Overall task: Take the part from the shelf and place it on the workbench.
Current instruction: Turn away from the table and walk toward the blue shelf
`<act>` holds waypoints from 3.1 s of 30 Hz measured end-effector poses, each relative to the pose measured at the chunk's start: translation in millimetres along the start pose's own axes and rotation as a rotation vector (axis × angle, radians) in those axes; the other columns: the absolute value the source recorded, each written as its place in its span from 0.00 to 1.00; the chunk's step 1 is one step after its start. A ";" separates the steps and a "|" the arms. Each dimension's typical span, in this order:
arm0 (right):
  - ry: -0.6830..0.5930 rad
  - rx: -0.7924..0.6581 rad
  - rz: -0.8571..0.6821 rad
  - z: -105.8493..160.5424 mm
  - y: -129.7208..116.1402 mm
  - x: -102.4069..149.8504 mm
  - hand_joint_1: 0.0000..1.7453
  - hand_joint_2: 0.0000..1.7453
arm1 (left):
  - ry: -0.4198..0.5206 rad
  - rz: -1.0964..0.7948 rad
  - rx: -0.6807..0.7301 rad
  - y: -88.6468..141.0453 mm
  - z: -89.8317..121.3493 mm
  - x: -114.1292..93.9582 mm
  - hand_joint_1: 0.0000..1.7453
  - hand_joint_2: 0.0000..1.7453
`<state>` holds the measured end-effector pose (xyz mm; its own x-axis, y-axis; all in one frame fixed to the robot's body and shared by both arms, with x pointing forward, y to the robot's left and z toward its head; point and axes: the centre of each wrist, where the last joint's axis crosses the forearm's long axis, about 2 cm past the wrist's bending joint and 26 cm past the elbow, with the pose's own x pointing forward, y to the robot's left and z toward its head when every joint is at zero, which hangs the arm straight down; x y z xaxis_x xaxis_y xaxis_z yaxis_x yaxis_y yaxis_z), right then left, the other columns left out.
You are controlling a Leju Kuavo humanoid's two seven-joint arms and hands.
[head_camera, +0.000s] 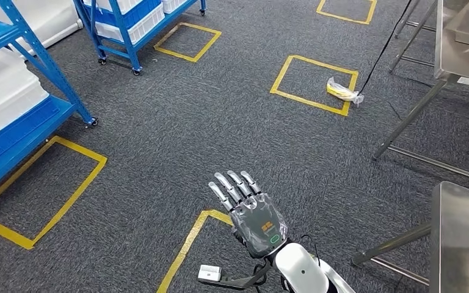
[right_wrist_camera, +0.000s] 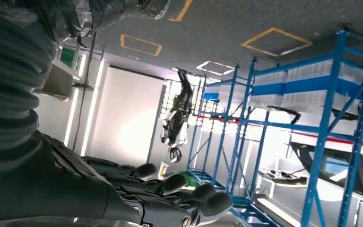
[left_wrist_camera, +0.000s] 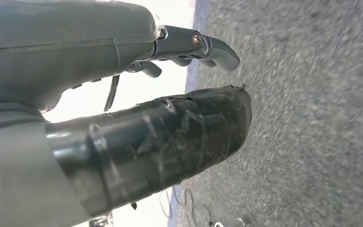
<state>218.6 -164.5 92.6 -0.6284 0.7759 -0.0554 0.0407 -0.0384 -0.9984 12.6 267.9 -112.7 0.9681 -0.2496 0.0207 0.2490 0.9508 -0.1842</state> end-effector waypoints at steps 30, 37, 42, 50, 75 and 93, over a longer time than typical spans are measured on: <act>-0.015 0.022 -0.003 5.4 6.3 -2.2 0.00 1.00 | 0.025 -0.060 0.000 -0.9 0.3 5.4 0.00 0.00; -0.016 0.021 -0.007 3.9 5.2 -3.9 0.00 1.00 | 0.020 -0.061 -0.010 -2.2 0.2 6.4 0.00 0.00; -0.016 0.025 -0.008 3.5 5.0 -4.5 0.00 1.00 | 0.023 -0.061 -0.011 -1.9 0.1 4.0 0.00 0.00; -0.016 0.019 -0.004 0.5 2.5 -7.5 0.00 1.00 | 0.020 -0.061 -0.013 -2.2 0.1 4.8 0.00 0.00; 0.049 0.189 -0.063 -8.2 11.2 -11.4 0.00 0.25 | 0.011 -0.044 -0.015 -3.2 0.3 8.5 0.00 0.00; 0.493 0.395 -0.146 17.3 57.2 -73.8 0.00 1.00 | 0.015 -0.045 -0.028 -7.2 0.4 11.9 0.00 0.00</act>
<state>253.9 -234.9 39.4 -0.1721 0.9851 -0.0031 -0.3658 -0.0668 -0.9283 22.3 258.1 -110.8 0.9555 -0.2945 0.0150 0.2910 0.9333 -0.2106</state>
